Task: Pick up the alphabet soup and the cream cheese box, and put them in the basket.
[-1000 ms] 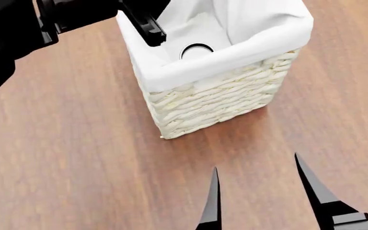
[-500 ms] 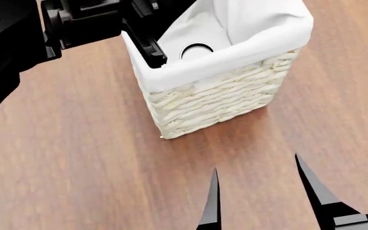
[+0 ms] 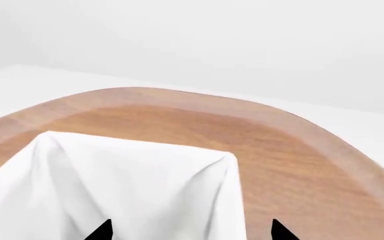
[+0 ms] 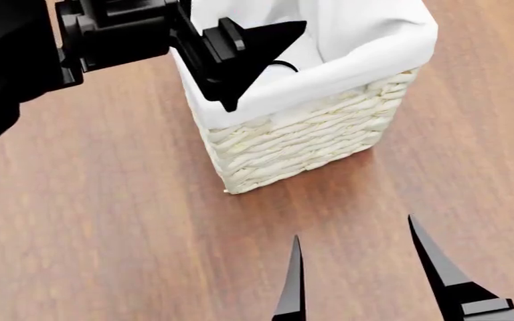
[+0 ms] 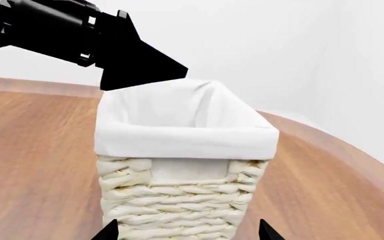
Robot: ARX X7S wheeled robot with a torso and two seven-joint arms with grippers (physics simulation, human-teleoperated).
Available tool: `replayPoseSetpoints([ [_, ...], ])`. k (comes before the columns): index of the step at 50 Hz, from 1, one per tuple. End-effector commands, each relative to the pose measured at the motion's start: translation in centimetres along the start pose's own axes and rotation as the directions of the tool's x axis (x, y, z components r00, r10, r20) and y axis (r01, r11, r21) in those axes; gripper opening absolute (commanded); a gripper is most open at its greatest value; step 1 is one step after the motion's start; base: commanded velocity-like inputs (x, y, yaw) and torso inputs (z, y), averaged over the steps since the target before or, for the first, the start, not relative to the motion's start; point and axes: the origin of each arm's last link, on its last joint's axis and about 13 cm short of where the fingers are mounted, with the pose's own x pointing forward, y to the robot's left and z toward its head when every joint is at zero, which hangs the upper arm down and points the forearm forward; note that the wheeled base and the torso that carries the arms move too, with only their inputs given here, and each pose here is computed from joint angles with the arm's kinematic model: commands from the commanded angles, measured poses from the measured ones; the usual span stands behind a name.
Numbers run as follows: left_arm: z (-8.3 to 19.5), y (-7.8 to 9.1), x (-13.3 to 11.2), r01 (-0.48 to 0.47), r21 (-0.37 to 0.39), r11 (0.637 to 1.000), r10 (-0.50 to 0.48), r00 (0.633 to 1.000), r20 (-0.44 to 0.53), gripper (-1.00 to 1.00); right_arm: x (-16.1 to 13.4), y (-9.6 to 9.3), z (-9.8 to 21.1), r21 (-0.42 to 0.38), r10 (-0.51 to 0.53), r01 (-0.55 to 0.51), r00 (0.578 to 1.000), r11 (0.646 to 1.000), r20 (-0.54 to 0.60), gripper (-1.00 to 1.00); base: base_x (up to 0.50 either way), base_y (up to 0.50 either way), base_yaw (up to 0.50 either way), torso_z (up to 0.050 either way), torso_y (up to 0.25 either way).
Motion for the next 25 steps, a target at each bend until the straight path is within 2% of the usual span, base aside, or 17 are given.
replayPoseSetpoints([
  [1,0.1,0.0,-0.1,0.016,-0.019,1.000,-0.016,1.000,0.006,1.00,0.0,0.1,-0.2,-0.001,0.004,-0.004,1.000,1.000,0.000,1.00,0.00,0.00,0.00,0.000,0.000],
  [10,0.1,0.0,-0.2,0.014,-0.019,1.000,-0.014,1.000,0.007,1.00,0.0,0.1,-0.3,0.002,0.005,-0.005,1.000,1.000,-0.001,1.00,0.00,0.00,0.00,0.000,0.000],
  [13,0.1,-0.4,-0.4,0.025,-0.013,1.000,-0.024,0.999,0.029,1.00,-0.1,0.1,-0.4,0.006,0.004,-0.004,1.000,1.000,-0.002,1.00,0.00,0.00,0.00,0.000,0.000],
  [14,0.1,-0.7,-0.5,0.025,-0.001,1.000,-0.025,0.999,0.044,1.00,-0.1,0.1,-0.4,0.007,0.005,-0.005,1.000,1.000,-0.002,1.00,0.00,0.00,0.00,0.000,0.000],
  [18,0.3,-1.6,-1.0,-0.069,0.033,0.997,0.063,0.984,0.167,1.00,-0.1,0.1,-0.1,0.012,0.010,-0.010,1.000,1.000,-0.004,1.00,0.00,0.00,0.00,0.000,0.000],
  [19,0.3,-2.3,-1.3,-0.106,0.038,0.994,0.093,0.962,0.255,1.00,-0.1,0.2,-0.4,0.010,0.009,-0.009,1.000,1.000,-0.005,1.00,0.00,0.00,0.00,0.000,0.000],
  [20,0.3,-2.9,-1.7,-0.138,0.021,0.990,0.127,0.953,0.276,1.00,-0.2,0.2,-0.6,0.013,0.008,-0.008,1.000,1.000,-0.007,1.00,0.00,0.00,0.00,0.000,0.000],
  [21,0.0,-3.3,-1.8,-0.230,0.075,0.970,0.197,0.931,0.308,1.00,-0.1,0.2,-0.6,0.010,0.007,-0.007,1.000,1.000,-0.007,1.00,0.00,0.00,0.00,0.000,0.000],
  [22,-0.3,-4.6,-2.3,-0.192,-0.077,0.978,0.207,0.906,0.368,1.00,-0.2,0.2,-0.6,0.014,0.008,-0.008,1.000,1.000,-0.007,1.00,0.00,0.00,0.00,0.000,0.000],
  [23,-0.6,-5.0,-2.6,-0.263,-0.030,0.964,0.253,0.883,0.396,1.00,-0.2,0.2,-0.6,0.011,0.007,-0.007,1.000,1.000,-0.006,1.00,0.00,0.00,0.00,0.000,0.000],
  [25,-1.9,-7.0,-3.2,-0.343,-0.022,0.939,0.314,0.831,0.459,1.00,-0.2,0.2,-0.7,0.015,0.005,-0.005,1.000,1.000,-0.008,1.00,0.00,0.00,0.00,0.000,0.000],
])
